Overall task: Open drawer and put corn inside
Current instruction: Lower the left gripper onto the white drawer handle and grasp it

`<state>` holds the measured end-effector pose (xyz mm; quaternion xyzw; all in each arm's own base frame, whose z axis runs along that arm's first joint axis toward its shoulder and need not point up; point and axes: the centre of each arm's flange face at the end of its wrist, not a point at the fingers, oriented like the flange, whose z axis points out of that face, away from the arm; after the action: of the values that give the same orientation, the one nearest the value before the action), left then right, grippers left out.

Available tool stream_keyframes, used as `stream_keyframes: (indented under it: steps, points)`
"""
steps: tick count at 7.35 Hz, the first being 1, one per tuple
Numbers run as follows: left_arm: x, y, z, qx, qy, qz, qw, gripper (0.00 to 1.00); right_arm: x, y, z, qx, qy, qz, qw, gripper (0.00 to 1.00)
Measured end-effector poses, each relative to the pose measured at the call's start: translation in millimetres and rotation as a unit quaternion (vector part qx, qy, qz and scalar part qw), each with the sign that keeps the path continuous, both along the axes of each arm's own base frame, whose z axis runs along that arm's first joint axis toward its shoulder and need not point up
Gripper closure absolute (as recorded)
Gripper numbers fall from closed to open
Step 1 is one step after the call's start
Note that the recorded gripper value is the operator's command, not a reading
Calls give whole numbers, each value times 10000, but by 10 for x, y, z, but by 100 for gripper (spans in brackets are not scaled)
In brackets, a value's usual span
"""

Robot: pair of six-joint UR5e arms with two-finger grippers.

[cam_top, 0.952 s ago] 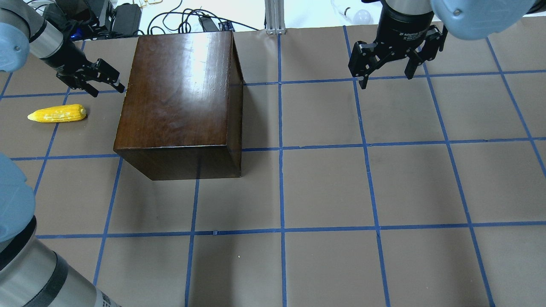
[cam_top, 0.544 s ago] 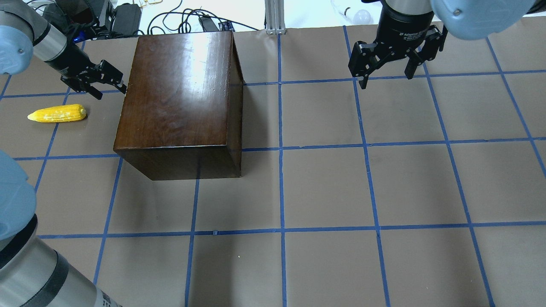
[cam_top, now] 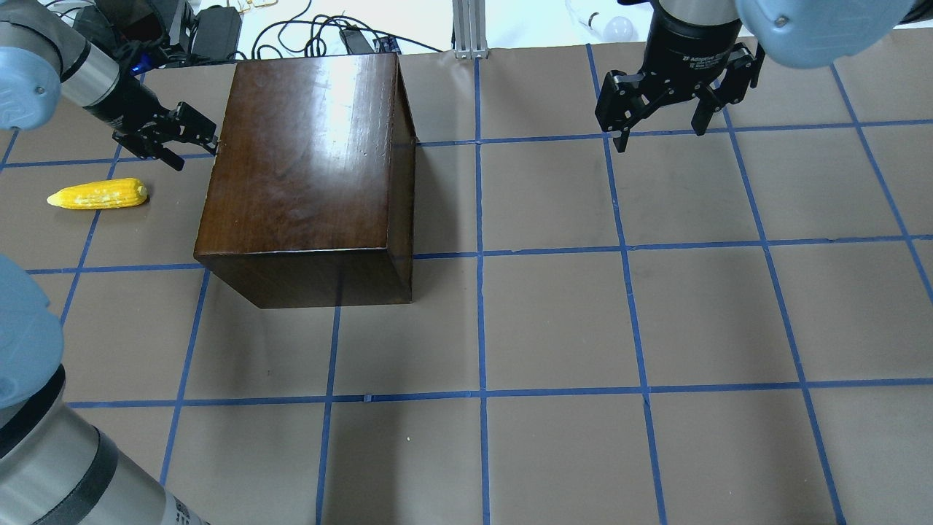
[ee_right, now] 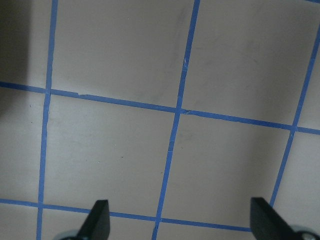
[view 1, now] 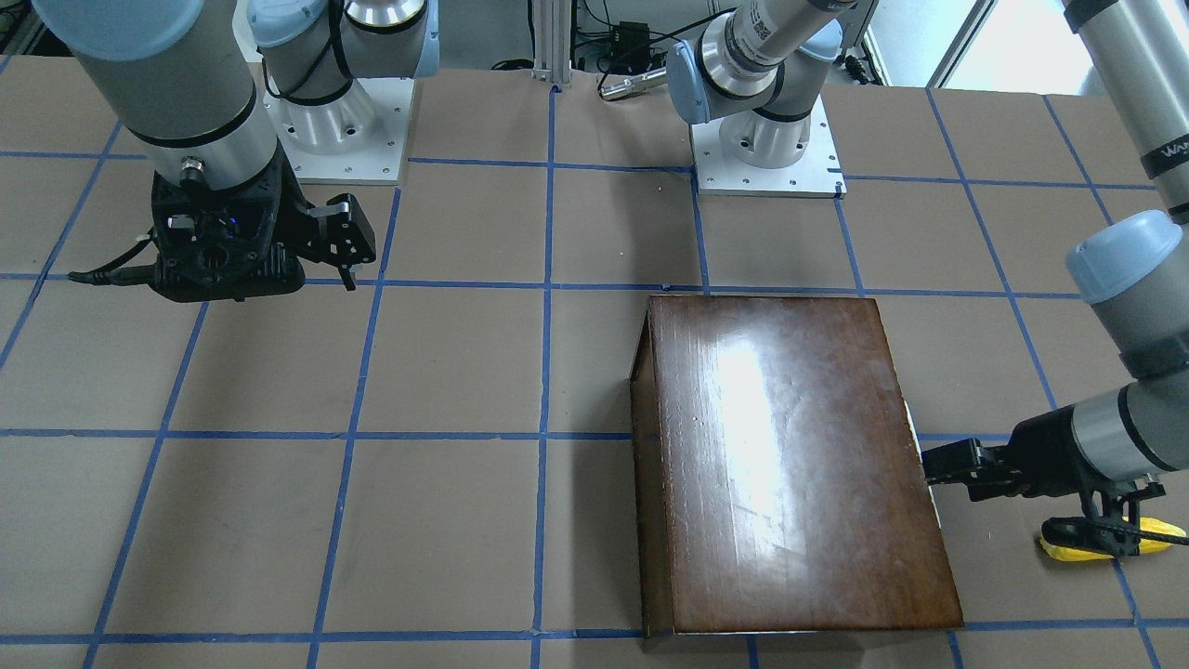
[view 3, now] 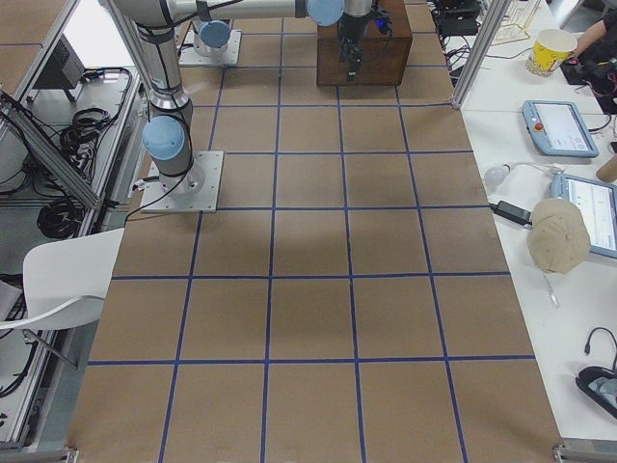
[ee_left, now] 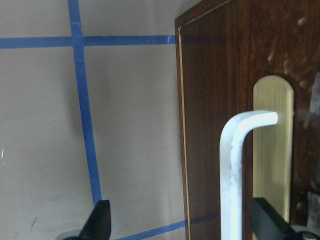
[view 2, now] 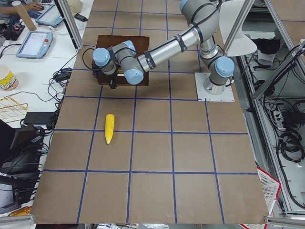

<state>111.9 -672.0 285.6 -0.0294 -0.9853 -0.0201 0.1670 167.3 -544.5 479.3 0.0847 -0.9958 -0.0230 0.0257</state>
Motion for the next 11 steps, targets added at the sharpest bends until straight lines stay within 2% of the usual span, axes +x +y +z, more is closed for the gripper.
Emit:
stream_keyframes:
  steps: [7,11]
  points:
    - [23,7,-113,83,-35,8,10000,0,0,0,0,0,0,-2,10000,0]
    - [117,21,-73,114,-472,-54,9988,0,0,0,0,0,0,-1,10000,0]
